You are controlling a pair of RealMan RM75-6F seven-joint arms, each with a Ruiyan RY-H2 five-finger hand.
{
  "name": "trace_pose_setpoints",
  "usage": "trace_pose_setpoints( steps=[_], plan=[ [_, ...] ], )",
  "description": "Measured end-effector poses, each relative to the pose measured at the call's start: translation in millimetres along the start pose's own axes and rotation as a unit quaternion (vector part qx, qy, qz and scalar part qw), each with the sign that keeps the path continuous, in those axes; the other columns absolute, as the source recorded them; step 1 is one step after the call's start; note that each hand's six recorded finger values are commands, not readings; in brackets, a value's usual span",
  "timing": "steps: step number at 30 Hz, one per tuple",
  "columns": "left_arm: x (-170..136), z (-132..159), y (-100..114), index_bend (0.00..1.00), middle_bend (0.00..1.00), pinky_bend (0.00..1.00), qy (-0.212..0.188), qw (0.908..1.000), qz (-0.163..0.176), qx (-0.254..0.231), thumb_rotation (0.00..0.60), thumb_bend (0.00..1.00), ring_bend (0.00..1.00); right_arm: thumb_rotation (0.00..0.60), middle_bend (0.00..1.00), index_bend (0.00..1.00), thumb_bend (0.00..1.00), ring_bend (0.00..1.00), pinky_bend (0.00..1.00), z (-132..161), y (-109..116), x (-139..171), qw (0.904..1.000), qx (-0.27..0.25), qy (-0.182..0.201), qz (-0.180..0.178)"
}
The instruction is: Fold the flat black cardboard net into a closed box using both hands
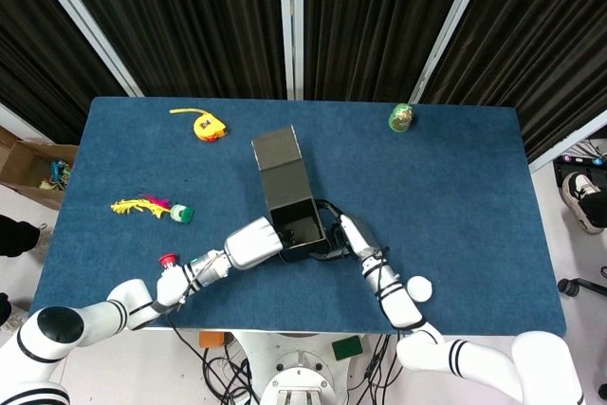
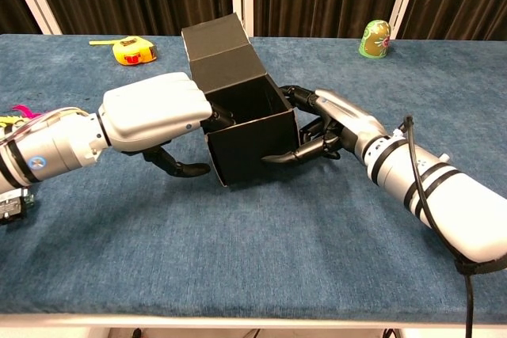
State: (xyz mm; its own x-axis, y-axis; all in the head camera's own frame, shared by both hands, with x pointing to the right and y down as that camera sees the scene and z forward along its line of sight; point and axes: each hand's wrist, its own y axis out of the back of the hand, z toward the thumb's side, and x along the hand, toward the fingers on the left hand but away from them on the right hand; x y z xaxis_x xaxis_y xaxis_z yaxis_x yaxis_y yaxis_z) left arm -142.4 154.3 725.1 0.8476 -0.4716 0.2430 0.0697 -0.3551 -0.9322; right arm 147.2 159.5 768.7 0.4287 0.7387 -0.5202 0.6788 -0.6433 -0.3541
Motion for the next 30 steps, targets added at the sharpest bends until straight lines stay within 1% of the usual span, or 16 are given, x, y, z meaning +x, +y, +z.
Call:
trace_pose_setpoints(
  steps=[7,9,11,13,18,22,30],
  plan=[
    [-0.7,-0.2,0.9,0.54,0.51,1.0,0.0,1.0,0.002,-0.002,0.6,0.27,0.73,0.6,0.41,0.37,0.19,0.77,1.0,0.8,-0.4,0.8,1.0,-0.004,0.004,-0.003],
    [-1.2,-0.5,1.5,0.49,0.47,1.0,0.001,1.0,0.003,-0.003,0.6,0.25,0.73,0.6,0.41,0.37,0.19,0.77,1.0,1.1,-0.2,0.8,1.0,-0.006,0.005,-0.005],
    [-1.6,-1.0,2.4,0.39,0.41,1.0,0.003,1.0,0.004,-0.004,0.6,0.23,0.73,0.6,0.41,0.37,0.19,0.77,1.0,1.3,-0.1,0.5,0.9999,-0.008,0.005,-0.007],
    [-2.3,-1.8,4.5,0.33,0.36,0.99,0.004,0.9999,0.009,-0.004,0.6,0.21,0.72,0.6,0.4,0.37,0.19,0.77,1.0,1.7,0.2,0.0,0.9999,-0.01,0.006,-0.009],
    [-5.3,-3.6,10.7,0.24,0.26,0.98,0.006,0.9997,0.022,-0.006,0.6,0.15,0.68,0.6,0.4,0.36,0.19,0.77,1.0,2.4,0.8,-1.5,0.9997,-0.015,0.008,-0.016],
    [-10.0,-6.5,15.9,0.22,0.23,0.98,0.009,0.9994,0.034,-0.002,0.6,0.12,0.67,0.6,0.4,0.36,0.19,0.77,1.0,1.4,0.9,-2.7,0.9996,-0.019,0.007,-0.021],
    [-22.6,-14.3,27.7,0.19,0.23,0.93,0.019,0.9983,0.054,0.009,0.6,0.12,0.64,0.6,0.39,0.35,0.19,0.77,1.0,-0.3,5.0,-5.2,0.9991,-0.024,0.007,-0.034]
  ],
)
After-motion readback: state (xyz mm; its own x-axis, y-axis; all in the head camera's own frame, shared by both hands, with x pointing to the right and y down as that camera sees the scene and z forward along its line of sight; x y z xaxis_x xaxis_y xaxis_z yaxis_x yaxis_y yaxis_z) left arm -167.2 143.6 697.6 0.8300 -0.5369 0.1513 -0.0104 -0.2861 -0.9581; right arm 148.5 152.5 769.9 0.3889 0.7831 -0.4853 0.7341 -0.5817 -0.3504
